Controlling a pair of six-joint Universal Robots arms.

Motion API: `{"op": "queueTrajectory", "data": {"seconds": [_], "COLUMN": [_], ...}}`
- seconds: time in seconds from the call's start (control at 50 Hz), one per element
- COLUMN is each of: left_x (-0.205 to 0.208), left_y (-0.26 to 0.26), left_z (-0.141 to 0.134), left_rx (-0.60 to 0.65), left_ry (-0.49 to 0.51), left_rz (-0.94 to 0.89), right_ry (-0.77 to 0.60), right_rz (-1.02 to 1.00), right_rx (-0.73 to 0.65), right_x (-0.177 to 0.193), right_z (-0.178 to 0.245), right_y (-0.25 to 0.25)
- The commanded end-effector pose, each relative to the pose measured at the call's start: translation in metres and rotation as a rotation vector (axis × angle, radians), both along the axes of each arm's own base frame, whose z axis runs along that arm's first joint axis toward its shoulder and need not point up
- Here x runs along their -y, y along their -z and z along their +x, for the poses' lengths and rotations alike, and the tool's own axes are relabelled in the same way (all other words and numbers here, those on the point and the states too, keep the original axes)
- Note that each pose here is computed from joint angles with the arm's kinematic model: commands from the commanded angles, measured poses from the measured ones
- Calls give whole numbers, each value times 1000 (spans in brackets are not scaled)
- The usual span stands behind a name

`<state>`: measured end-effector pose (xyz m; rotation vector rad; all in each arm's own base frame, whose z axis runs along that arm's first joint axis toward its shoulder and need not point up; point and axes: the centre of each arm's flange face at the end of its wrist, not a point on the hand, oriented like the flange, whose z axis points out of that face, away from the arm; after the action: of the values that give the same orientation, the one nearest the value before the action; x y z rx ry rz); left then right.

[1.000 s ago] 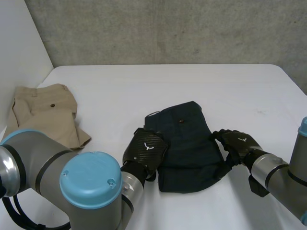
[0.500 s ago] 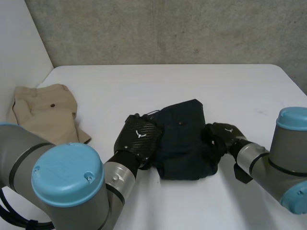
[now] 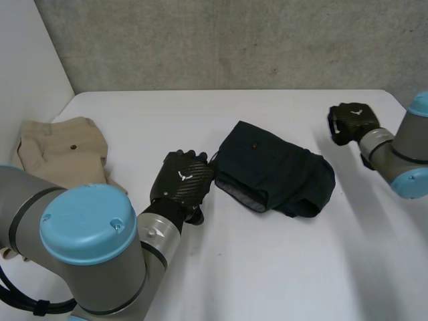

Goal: Fold the laundry.

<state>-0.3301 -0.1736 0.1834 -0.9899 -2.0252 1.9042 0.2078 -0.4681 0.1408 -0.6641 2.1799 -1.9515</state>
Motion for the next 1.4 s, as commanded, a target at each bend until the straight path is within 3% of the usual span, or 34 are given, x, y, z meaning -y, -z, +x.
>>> {"op": "queueTrajectory", "data": {"seconds": [0.02, 0.12, 0.28, 0.52, 1.08, 1.2, 1.4], "left_x": [2, 4, 4, 4, 3, 4, 4], "left_y": [1, 1, -2, -5, -5, -5, -4], "left_z": [0, 1, 0, 0, 1, 1, 1], "left_rx": [0, 0, -16, -48, -52, -53, -49], "left_ry": [-4, -10, -12, -14, -15, -16, -18], "left_rz": [0, 0, 2, 15, 15, 14, 17], "right_ry": [149, 138, -175, -310, -381, -314, 84], "right_rz": [16, 139, 192, 275, 312, 225, 46], "right_rx": [-2, -29, 66, 91, 107, 149, 192], "right_x": [44, 35, -2, -28, -37, -15, 43], "right_z": [-69, -91, -60, -11, 15, 11, -36], "right_y": [13, 24, -9, 10, 28, 13, -1]}}
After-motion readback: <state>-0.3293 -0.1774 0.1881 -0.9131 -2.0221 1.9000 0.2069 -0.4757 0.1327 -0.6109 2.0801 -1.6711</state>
